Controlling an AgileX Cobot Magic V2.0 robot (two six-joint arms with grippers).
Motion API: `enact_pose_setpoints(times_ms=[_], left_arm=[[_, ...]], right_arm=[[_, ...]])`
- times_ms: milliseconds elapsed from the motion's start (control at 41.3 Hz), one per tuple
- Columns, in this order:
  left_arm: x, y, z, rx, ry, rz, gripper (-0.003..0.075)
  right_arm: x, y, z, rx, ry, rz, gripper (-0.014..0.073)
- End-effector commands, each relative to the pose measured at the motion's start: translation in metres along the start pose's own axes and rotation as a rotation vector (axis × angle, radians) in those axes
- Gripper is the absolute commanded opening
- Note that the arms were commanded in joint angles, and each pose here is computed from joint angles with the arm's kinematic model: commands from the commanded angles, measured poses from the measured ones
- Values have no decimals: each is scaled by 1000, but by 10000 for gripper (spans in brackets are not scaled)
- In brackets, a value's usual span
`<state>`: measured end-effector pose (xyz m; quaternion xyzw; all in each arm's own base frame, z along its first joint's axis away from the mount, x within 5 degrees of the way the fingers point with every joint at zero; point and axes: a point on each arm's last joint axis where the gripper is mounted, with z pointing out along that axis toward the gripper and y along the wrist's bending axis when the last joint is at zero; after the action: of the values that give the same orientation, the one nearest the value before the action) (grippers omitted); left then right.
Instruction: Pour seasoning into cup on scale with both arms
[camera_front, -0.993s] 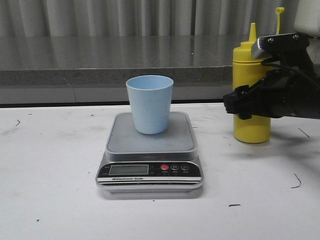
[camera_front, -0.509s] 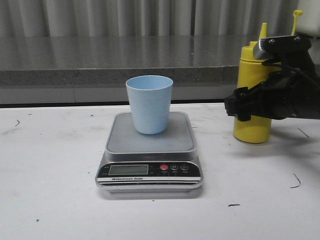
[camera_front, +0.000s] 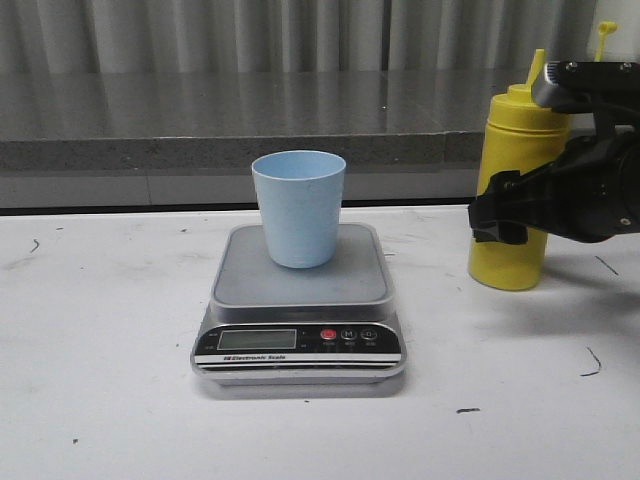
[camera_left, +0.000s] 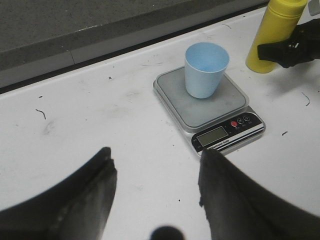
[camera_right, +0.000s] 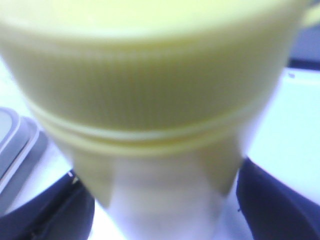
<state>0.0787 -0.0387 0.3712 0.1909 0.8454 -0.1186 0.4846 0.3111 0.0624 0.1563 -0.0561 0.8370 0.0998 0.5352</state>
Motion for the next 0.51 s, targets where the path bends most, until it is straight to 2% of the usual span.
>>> enact_pose_setpoints(times_ms=[0,363,436,485], left_arm=[[-13,0,-5,2,-96,-15,375],[-13,0,-5,2,-96,-15,374],[-13,0,-5,2,-96,-15,374],[-13,0,-5,2,-96,-15,374]], right_arm=[[-23,3,-18,-7,-2,17,601],[-39,7,-85,152,418,32,601],[-49,12,-103,179,566,-8,597],[-58,17,-114,159,660,-55,596]])
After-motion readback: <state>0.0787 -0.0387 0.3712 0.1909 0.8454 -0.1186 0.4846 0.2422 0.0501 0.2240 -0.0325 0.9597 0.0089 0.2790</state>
